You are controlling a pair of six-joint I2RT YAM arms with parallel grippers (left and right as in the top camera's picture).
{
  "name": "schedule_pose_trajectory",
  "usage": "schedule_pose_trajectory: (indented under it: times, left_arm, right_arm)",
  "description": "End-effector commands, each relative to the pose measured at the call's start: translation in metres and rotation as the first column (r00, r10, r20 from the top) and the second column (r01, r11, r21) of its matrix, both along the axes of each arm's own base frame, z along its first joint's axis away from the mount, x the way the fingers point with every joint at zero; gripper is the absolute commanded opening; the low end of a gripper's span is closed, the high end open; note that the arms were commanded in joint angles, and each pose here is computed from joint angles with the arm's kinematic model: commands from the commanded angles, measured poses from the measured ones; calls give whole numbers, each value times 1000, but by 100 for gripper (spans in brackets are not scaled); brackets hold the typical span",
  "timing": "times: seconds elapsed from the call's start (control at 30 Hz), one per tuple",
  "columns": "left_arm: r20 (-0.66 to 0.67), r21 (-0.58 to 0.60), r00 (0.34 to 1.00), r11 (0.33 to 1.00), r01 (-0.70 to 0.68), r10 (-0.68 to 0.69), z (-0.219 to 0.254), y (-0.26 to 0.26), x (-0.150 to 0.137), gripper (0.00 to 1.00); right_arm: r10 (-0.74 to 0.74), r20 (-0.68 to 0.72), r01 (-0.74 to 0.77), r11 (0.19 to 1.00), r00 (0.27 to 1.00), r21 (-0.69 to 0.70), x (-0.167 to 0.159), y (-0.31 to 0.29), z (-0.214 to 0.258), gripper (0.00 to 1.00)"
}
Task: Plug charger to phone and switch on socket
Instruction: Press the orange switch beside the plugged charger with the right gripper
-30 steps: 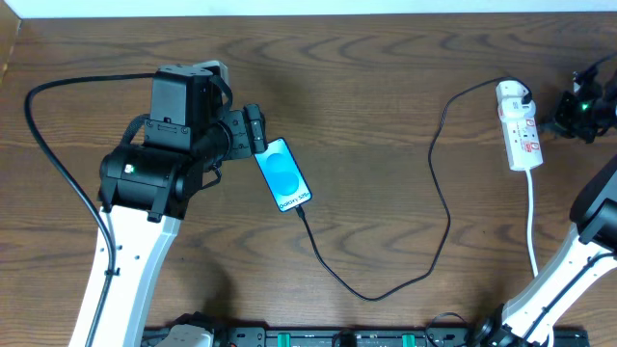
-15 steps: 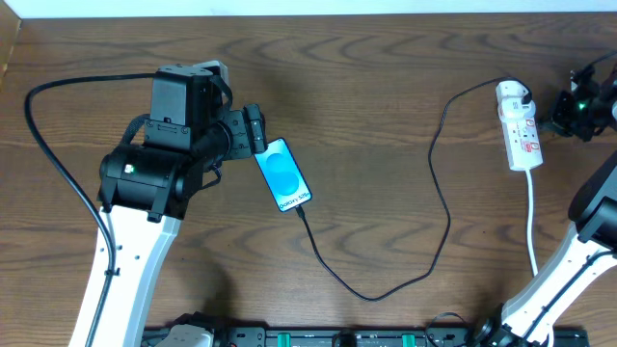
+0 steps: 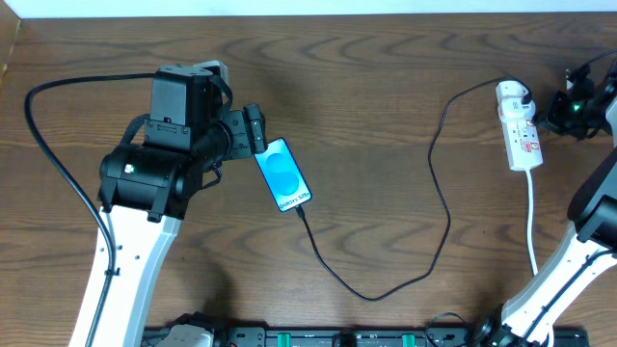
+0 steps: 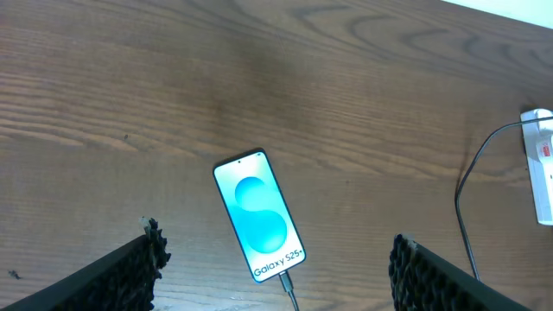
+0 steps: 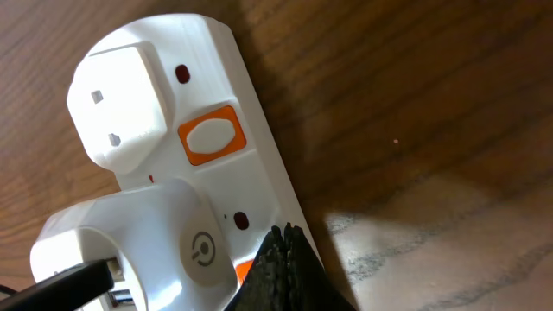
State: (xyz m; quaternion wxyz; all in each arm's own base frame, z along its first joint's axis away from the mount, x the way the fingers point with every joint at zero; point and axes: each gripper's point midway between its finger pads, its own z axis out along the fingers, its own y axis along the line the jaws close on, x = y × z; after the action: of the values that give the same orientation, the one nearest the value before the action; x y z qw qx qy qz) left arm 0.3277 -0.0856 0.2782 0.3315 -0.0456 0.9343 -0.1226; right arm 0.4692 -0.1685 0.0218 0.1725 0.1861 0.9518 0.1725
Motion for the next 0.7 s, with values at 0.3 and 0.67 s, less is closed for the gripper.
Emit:
schedule_pose_trajectory:
  times: [0.3,0.67]
  left_arm:
    - [13,18,1000,1000,-1,1,4,4,1,85]
    - [13,18,1000,1000,-1,1,4,4,1,85]
  right_arm:
    - [72,-16,-71,996,997,48,-2,32,-7,1]
    - [83,-27,-81,995,996,55,-3,38,-8,1]
